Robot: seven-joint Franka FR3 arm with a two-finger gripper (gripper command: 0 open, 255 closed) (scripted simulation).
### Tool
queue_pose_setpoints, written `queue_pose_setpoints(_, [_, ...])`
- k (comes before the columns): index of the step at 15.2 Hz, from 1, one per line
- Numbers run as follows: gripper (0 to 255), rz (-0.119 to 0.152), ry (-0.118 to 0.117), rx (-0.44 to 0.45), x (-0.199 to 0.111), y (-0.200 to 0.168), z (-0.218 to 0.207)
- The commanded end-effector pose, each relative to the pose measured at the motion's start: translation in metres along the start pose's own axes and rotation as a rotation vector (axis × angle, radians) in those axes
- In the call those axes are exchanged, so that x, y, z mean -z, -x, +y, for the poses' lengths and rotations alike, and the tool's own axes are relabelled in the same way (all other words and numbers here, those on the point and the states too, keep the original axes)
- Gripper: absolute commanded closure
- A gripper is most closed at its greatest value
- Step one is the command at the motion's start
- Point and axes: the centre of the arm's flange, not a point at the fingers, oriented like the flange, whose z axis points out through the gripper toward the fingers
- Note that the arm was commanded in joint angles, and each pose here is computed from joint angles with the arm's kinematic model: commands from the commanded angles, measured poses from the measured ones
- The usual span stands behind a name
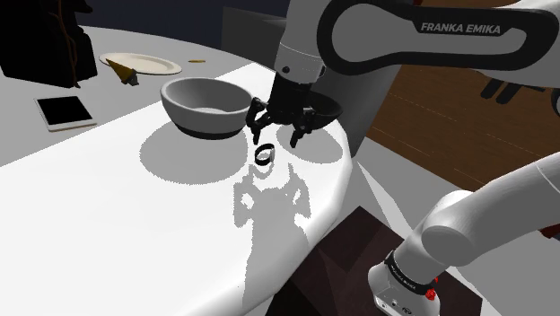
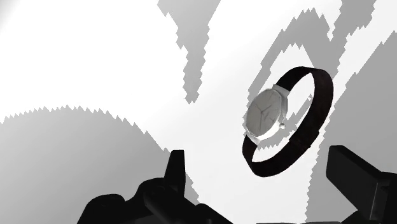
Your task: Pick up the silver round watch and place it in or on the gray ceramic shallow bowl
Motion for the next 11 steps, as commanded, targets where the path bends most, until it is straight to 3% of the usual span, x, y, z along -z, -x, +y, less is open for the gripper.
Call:
queue_pose_setpoints(1, [0,0.0,0.0,0.0,0.0,0.0,0.0])
queue_pose_setpoints(2, [255,0.0,0.0,0.0,0.0,0.0,0.0])
queue_pose_setpoints(11, [255,0.0,0.0,0.0,0.0,0.0,0.0])
